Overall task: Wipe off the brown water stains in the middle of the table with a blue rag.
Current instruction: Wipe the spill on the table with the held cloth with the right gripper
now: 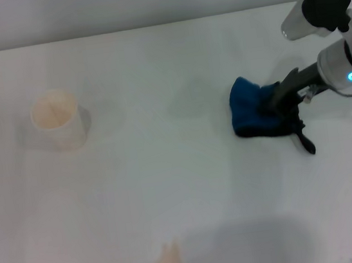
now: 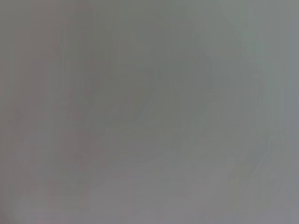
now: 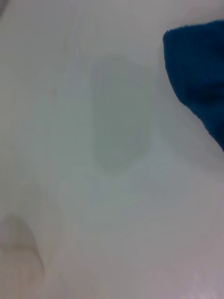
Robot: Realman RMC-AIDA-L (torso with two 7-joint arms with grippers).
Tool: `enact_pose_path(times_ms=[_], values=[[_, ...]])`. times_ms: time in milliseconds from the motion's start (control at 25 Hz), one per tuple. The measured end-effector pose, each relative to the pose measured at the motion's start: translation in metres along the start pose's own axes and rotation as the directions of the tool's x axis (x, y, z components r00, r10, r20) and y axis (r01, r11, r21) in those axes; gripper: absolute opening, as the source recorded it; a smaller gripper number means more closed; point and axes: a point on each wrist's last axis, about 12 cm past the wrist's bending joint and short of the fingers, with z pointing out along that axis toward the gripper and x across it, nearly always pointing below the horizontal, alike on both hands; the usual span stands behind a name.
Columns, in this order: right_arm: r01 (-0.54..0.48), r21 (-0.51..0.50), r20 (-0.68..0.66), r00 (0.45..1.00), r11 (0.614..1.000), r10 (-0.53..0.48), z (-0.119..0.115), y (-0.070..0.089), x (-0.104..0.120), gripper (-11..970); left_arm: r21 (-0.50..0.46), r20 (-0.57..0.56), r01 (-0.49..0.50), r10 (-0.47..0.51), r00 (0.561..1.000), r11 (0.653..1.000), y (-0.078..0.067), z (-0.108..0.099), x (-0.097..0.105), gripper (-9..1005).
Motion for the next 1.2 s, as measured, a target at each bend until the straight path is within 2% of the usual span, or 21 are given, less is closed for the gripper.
enact_pose_path(times_ms=[160, 320, 640, 720, 960, 1200], values=[[0.024, -0.117, -0.041, 0.999, 0.993, -0.03, 0.004, 0.019, 0.001, 69, 0.002, 0.0, -0.002, 0.002, 1.0, 1.0, -0.001, 0.001, 0.0, 888], [0.063, -0.245, -0.062, 0.995, 0.967, -0.08, 0.009, 0.043, -0.001, 69, 0.003, 0.0, -0.003, 0.003, 1.0, 1.0, -0.001, 0.002, 0.0, 887], [0.15, -0.447, -0.062, 0.978, 0.882, -0.198, 0.021, 0.09, -0.004, 69, 0.01, 0.011, 0.003, -0.004, 1.0, 1.0, -0.004, 0.006, -0.002, 887], [0.157, -0.462, -0.06, 0.977, 0.873, -0.207, 0.022, 0.094, -0.004, 69, 0.015, 0.012, 0.004, -0.004, 1.0, 1.0, -0.005, 0.007, -0.002, 887], [0.216, -0.571, 0.001, 0.965, 0.792, -0.262, 0.024, 0.119, -0.007, 69, 0.027, 0.016, 0.004, -0.005, 1.0, 1.0, -0.009, 0.012, -0.002, 888], [0.245, -0.625, -0.014, 0.946, 0.741, -0.324, 0.029, 0.136, 0.001, 69, 0.028, 0.014, 0.002, -0.003, 1.0, 1.0, -0.01, 0.014, -0.003, 888]])
